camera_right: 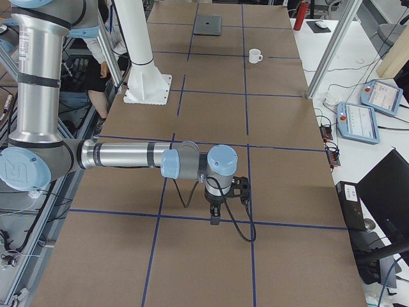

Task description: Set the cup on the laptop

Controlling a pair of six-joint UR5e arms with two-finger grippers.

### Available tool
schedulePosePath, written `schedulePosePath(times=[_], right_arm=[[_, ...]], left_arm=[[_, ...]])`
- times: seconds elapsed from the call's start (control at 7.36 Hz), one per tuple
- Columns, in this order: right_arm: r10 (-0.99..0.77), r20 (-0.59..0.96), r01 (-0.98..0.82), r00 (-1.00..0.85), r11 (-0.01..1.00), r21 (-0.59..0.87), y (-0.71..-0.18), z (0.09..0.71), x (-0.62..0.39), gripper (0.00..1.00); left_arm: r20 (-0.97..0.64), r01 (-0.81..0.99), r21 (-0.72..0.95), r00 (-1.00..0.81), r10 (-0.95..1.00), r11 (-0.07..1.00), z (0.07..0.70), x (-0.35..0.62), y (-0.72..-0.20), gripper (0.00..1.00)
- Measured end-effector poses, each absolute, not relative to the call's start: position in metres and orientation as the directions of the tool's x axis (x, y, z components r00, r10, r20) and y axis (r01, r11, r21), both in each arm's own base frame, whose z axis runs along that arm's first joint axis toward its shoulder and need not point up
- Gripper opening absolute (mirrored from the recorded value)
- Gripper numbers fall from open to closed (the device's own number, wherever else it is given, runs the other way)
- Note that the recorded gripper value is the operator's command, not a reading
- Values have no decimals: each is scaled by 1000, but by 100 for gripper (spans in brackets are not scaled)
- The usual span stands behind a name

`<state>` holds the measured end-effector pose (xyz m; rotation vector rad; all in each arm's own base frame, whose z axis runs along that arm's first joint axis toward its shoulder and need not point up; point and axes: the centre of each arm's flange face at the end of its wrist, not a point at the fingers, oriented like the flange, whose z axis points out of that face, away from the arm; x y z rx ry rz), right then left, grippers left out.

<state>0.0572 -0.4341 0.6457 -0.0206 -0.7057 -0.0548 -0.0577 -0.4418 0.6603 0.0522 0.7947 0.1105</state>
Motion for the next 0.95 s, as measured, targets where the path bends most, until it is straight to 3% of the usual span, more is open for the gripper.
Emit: schedulePosePath(times=[0.54, 0.95], right_arm=[[-43, 649, 57, 760, 998, 0, -434, 646, 57, 100], [-44, 648, 58, 760, 998, 0, -434, 646, 57, 100]], left_arm=[[-711, -77, 84, 694, 114, 994, 662, -57, -442, 100], [-698, -74, 208, 687, 201, 975, 643, -54, -458, 100]])
